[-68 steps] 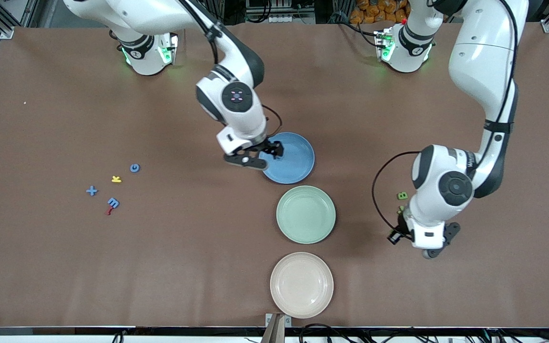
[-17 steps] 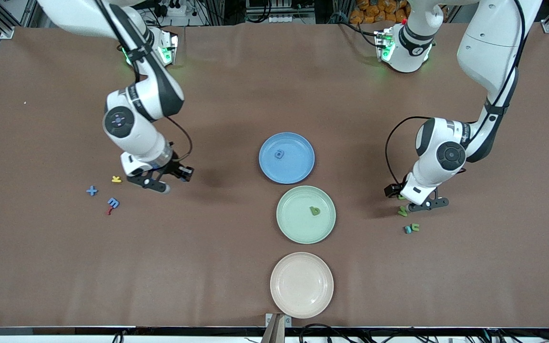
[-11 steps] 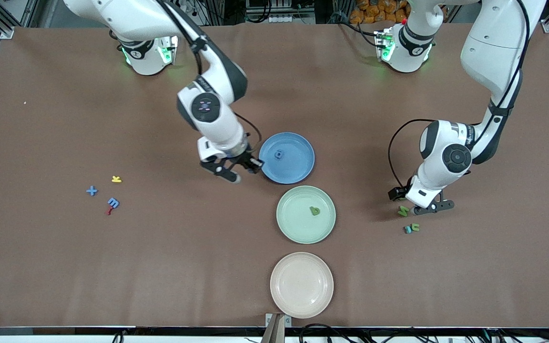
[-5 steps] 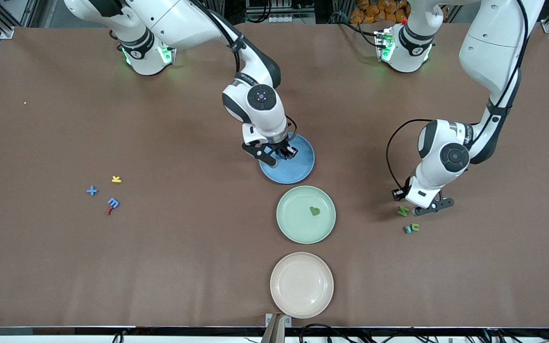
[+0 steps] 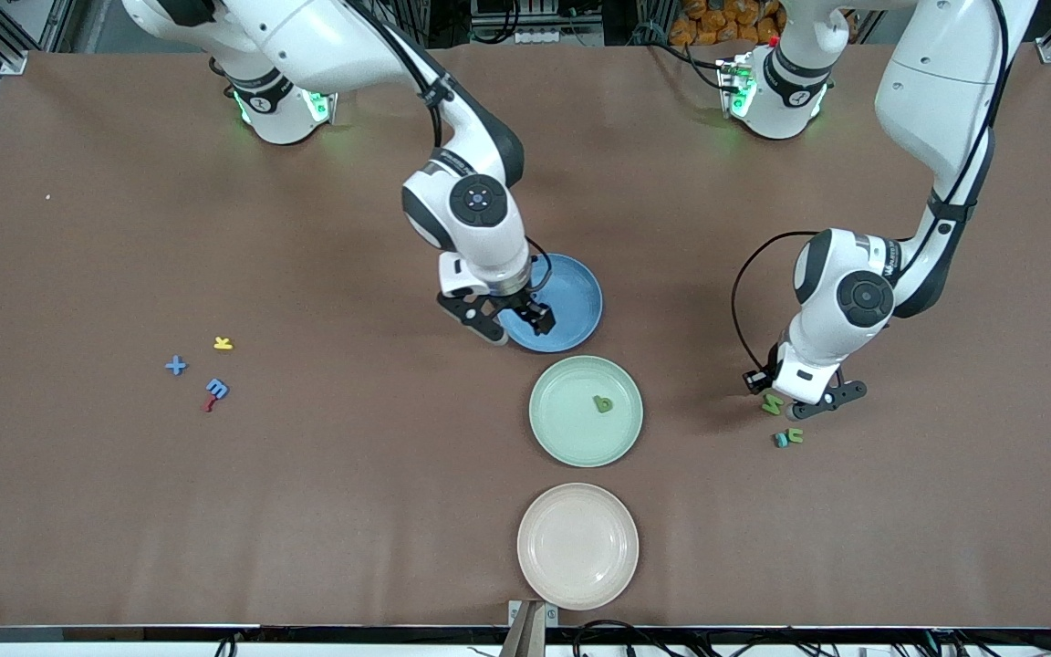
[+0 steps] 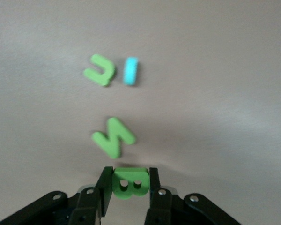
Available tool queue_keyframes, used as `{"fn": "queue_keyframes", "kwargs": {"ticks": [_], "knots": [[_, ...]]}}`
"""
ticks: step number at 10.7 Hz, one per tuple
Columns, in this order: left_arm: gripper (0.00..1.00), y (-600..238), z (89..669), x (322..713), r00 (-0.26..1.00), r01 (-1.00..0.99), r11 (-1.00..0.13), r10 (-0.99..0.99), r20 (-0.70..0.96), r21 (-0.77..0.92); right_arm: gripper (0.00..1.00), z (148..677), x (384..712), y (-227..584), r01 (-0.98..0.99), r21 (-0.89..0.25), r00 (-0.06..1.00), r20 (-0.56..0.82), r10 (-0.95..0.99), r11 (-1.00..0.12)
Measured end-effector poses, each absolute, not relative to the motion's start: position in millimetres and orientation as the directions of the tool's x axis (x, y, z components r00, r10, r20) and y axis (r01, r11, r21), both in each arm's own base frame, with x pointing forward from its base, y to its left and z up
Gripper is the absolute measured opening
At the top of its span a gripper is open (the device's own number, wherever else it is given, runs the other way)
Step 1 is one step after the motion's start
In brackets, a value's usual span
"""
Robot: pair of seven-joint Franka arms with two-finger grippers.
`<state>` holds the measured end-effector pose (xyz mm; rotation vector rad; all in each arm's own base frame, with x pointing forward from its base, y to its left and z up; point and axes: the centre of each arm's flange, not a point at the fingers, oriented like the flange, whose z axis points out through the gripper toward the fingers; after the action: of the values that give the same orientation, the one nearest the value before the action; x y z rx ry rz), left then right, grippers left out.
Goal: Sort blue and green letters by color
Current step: 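Release the 'c' on the blue plate while the left gripper places 'B'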
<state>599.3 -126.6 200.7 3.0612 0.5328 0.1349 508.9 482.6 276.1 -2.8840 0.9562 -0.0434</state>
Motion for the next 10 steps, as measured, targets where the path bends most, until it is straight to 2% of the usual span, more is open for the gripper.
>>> {"fn": "queue_keyframes", "kwargs": {"ticks": [5,8,10], "knots": [[0.35,-257.9,262.3,610.8,0.852,0.482,-0.848,0.512,0.110,0.218,0.97,363.4,586.6,337.6,-0.446,-0.001,0.895,0.018,-0.446,-0.895],[0.35,-327.6,269.0,600.3,0.829,0.515,-0.815,0.553,0.088,0.267,0.97,372.3,614.1,225.6,-0.352,0.028,0.936,0.002,-0.352,-0.936],[0.35,-368.1,255.0,592.8,0.814,0.541,-0.795,0.577,0.065,0.276,0.97,360.7,624.3,141.6,-0.379,0.050,0.924,-0.027,-0.381,-0.924]]}}
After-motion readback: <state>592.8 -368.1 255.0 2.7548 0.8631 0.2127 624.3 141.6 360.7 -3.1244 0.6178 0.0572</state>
